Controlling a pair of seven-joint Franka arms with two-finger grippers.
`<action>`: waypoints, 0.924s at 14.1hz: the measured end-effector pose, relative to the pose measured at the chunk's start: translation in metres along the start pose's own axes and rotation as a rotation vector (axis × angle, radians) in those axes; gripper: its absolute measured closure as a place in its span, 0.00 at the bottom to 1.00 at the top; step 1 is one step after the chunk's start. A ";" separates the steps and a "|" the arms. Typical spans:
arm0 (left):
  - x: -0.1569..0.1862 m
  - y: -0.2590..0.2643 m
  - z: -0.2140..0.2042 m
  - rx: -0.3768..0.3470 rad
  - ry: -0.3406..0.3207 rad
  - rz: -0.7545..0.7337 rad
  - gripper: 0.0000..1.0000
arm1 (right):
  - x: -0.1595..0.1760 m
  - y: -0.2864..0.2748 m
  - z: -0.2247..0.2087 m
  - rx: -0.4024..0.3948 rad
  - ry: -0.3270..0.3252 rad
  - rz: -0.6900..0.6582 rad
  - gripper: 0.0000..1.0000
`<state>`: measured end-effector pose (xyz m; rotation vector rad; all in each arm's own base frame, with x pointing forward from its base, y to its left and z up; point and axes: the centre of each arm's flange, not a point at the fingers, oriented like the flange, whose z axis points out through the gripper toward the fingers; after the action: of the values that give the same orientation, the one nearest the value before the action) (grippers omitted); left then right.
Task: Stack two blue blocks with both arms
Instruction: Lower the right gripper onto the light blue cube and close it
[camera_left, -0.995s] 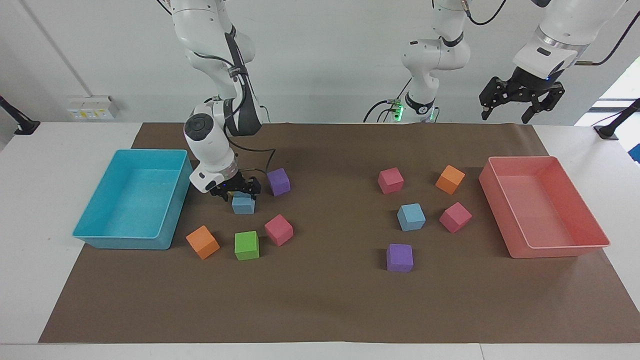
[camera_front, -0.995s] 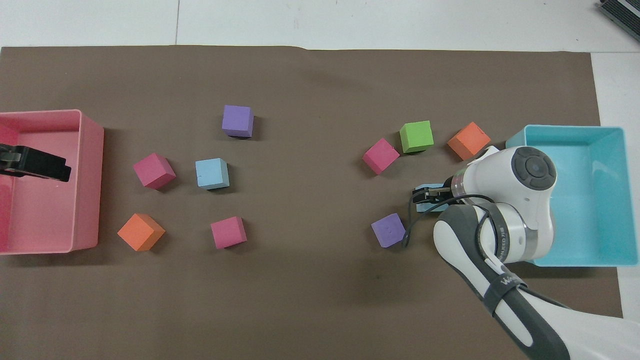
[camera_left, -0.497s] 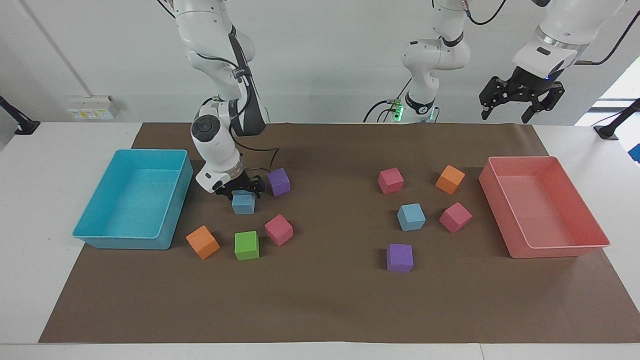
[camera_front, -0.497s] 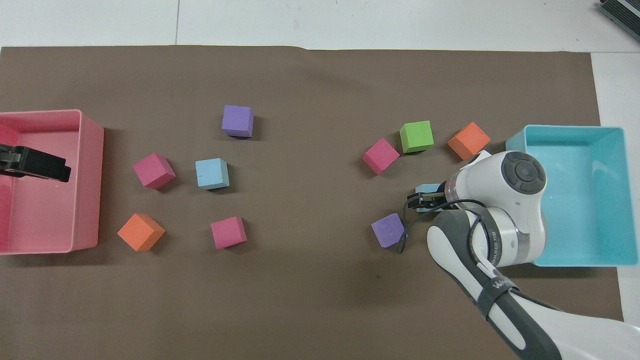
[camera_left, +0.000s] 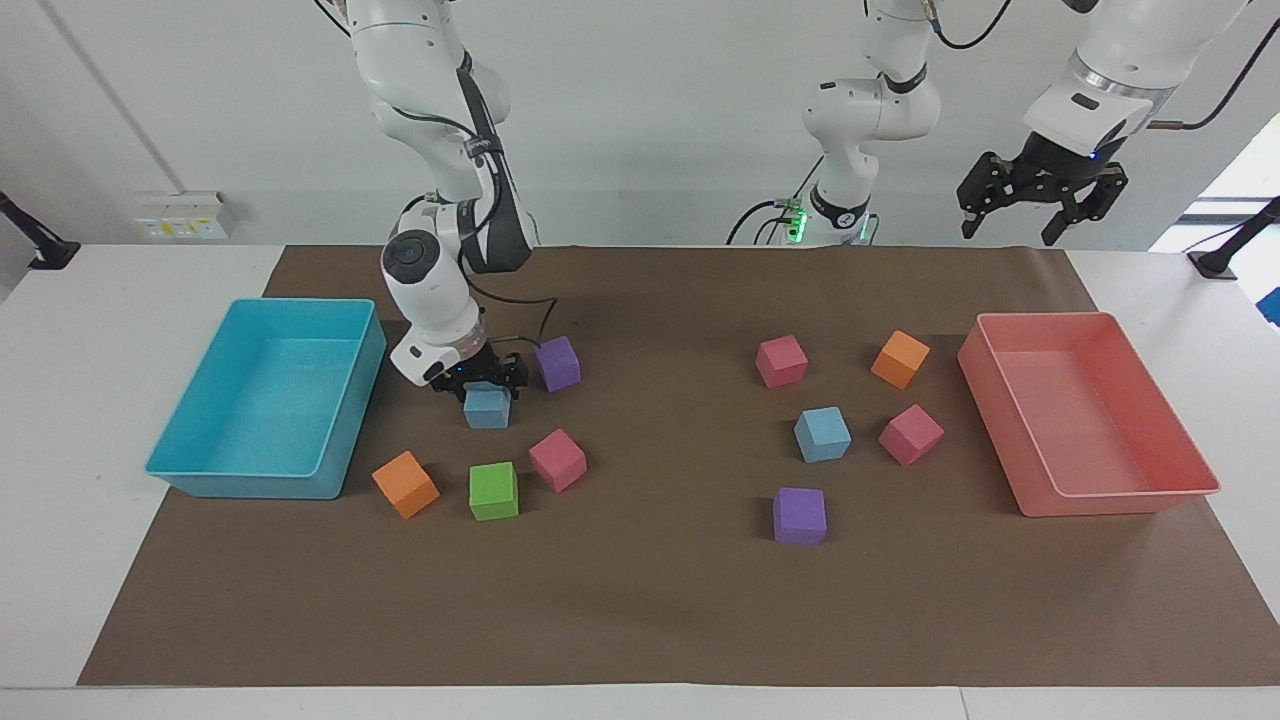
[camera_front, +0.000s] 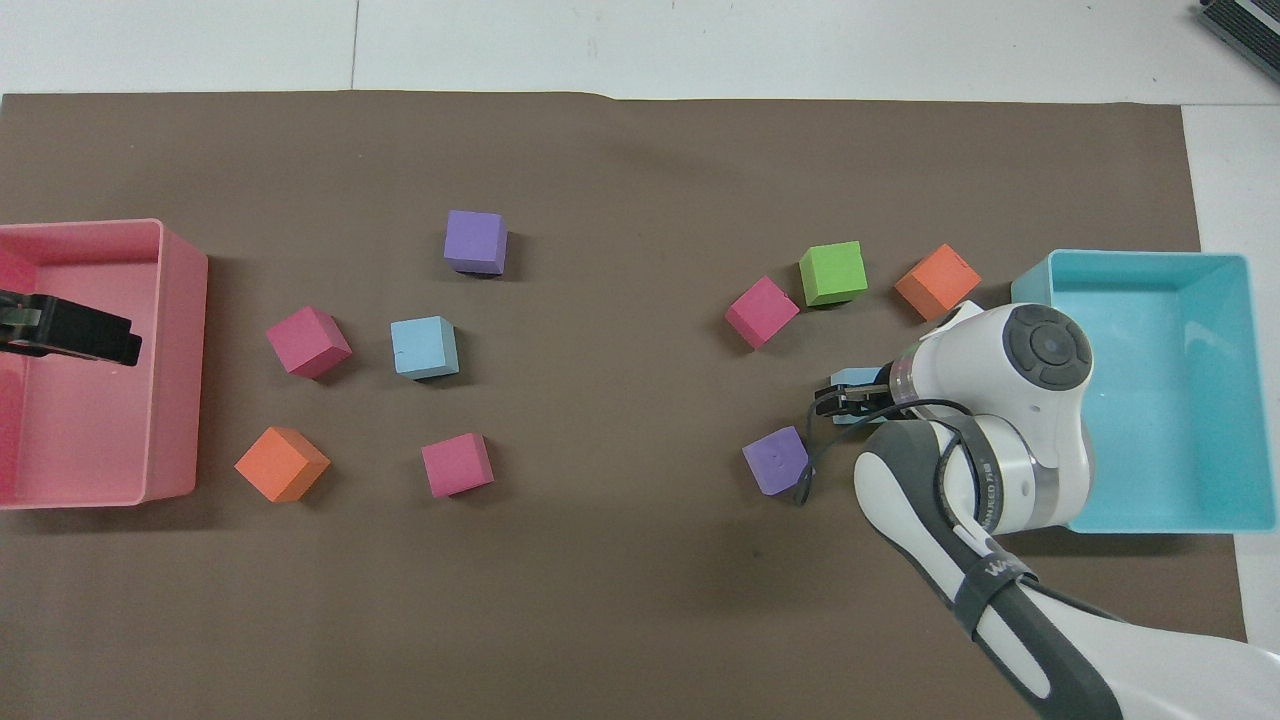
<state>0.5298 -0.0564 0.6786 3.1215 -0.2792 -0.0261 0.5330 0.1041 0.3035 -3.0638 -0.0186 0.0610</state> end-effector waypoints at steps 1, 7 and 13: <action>0.000 0.000 0.000 0.000 0.000 0.000 0.00 | 0.000 0.001 0.000 0.000 0.000 0.002 0.32; 0.000 0.000 0.000 0.000 -0.001 0.001 0.00 | 0.002 0.001 -0.003 0.002 0.006 0.005 0.41; -0.001 0.001 0.001 0.000 -0.002 0.001 0.00 | 0.012 -0.010 -0.066 0.017 -0.020 0.009 0.41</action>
<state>0.5285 -0.0569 0.6780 3.1215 -0.2813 -0.0294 0.5480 0.1097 0.3693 -3.0466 -0.0049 0.0911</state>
